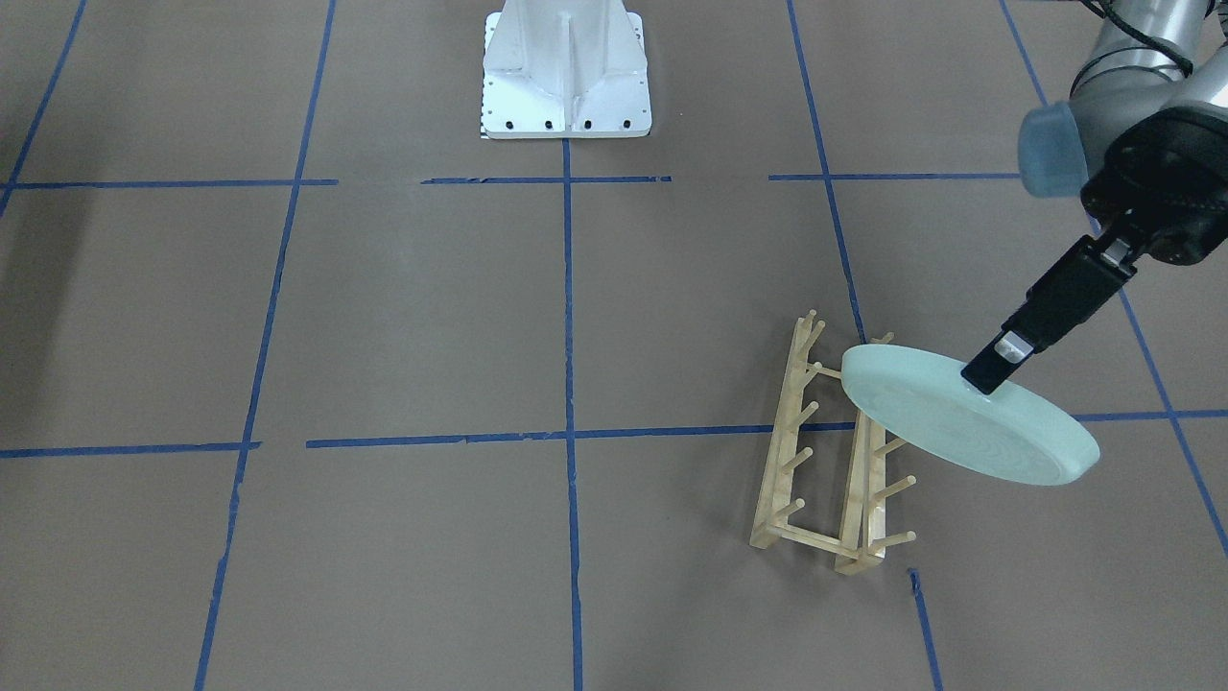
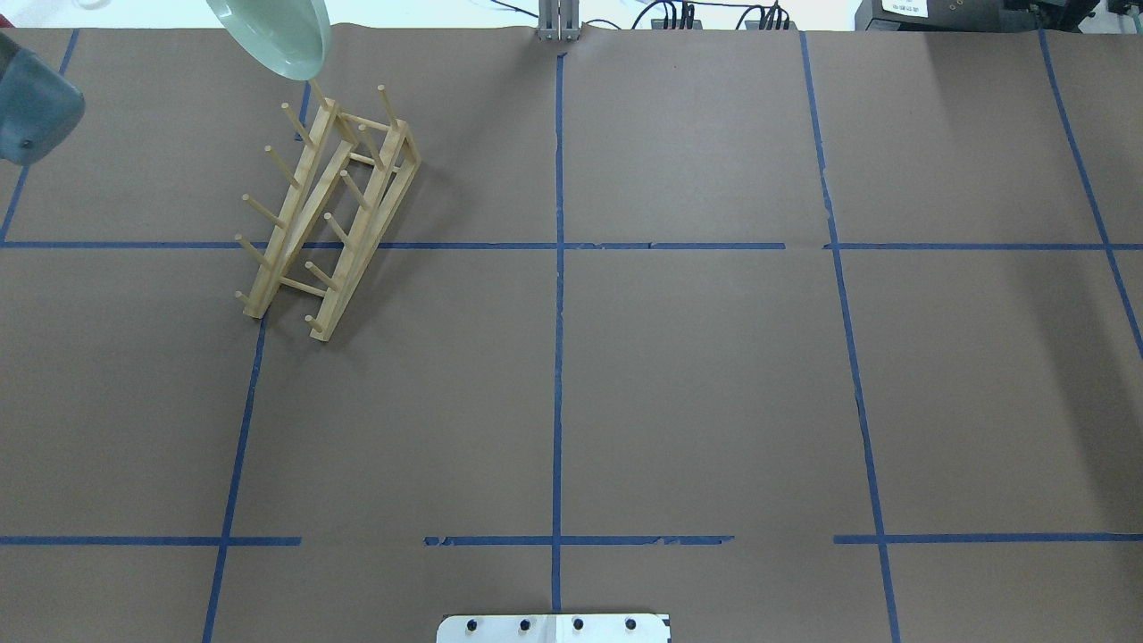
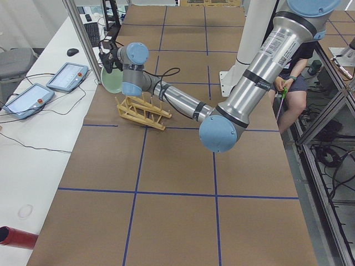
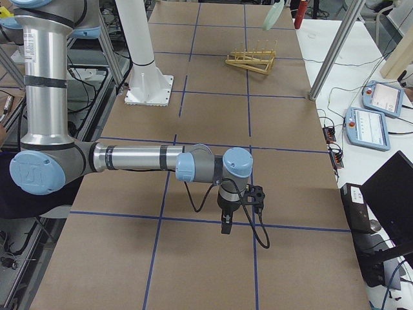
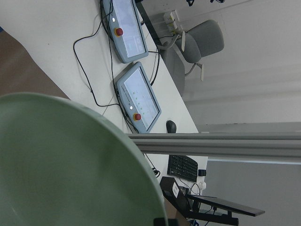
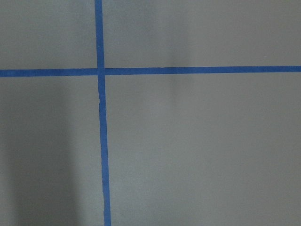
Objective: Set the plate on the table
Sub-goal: 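Lift the green plate up out of the rack with the left gripper, then carry the plate toward the robot and lower it flat onto the table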
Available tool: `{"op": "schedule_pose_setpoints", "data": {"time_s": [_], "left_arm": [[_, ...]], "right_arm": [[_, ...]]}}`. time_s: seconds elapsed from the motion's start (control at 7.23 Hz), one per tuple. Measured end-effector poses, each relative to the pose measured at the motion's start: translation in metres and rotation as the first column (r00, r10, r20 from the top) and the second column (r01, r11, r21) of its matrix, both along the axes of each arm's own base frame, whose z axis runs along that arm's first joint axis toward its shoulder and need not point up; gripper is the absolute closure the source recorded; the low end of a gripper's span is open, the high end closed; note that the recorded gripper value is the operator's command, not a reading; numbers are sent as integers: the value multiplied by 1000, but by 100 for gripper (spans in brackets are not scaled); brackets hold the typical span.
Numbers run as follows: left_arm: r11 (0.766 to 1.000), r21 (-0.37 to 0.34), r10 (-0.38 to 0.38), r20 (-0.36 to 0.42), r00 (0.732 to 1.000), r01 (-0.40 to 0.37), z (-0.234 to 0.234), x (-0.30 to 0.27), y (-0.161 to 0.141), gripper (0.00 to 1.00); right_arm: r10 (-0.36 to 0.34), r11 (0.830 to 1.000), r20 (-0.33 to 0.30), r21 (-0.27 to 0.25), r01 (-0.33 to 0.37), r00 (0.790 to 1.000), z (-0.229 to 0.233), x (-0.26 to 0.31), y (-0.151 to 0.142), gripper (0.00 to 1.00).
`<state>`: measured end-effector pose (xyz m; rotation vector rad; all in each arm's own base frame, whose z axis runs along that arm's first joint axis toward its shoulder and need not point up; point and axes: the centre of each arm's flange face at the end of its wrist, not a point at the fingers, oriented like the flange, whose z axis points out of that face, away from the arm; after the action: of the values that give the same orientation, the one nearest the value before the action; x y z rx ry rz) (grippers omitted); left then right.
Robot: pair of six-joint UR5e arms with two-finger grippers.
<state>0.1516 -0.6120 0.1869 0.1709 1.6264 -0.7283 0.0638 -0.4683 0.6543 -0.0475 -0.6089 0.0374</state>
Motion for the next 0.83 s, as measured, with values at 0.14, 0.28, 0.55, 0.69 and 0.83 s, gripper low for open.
{"op": "schedule_pose_setpoints", "data": {"time_s": [0.14, 0.28, 0.55, 0.69, 0.83], "left_arm": [[1000, 5, 13, 84, 996, -14, -33, -1, 9, 100], [999, 4, 41, 161, 986, -42, -58, 8, 22, 100], [983, -21, 180, 304, 936, -182, -89, 71, 65, 100], [967, -43, 250, 386, 888, -253, -99, 117, 96, 100], [946, -58, 308, 478, 823, -320, -100, 167, 131, 100]], "right_arm": [[-1, 1000, 0, 0, 1, 1000, 0, 0, 0, 0], [0, 1000, 0, 0, 0, 1000, 0, 0, 0, 0], [-1, 1000, 0, 0, 1, 1000, 0, 0, 0, 0], [-2, 1000, 0, 0, 2, 1000, 0, 0, 0, 0], [-2, 1000, 0, 0, 2, 1000, 0, -1, 0, 0]]}}
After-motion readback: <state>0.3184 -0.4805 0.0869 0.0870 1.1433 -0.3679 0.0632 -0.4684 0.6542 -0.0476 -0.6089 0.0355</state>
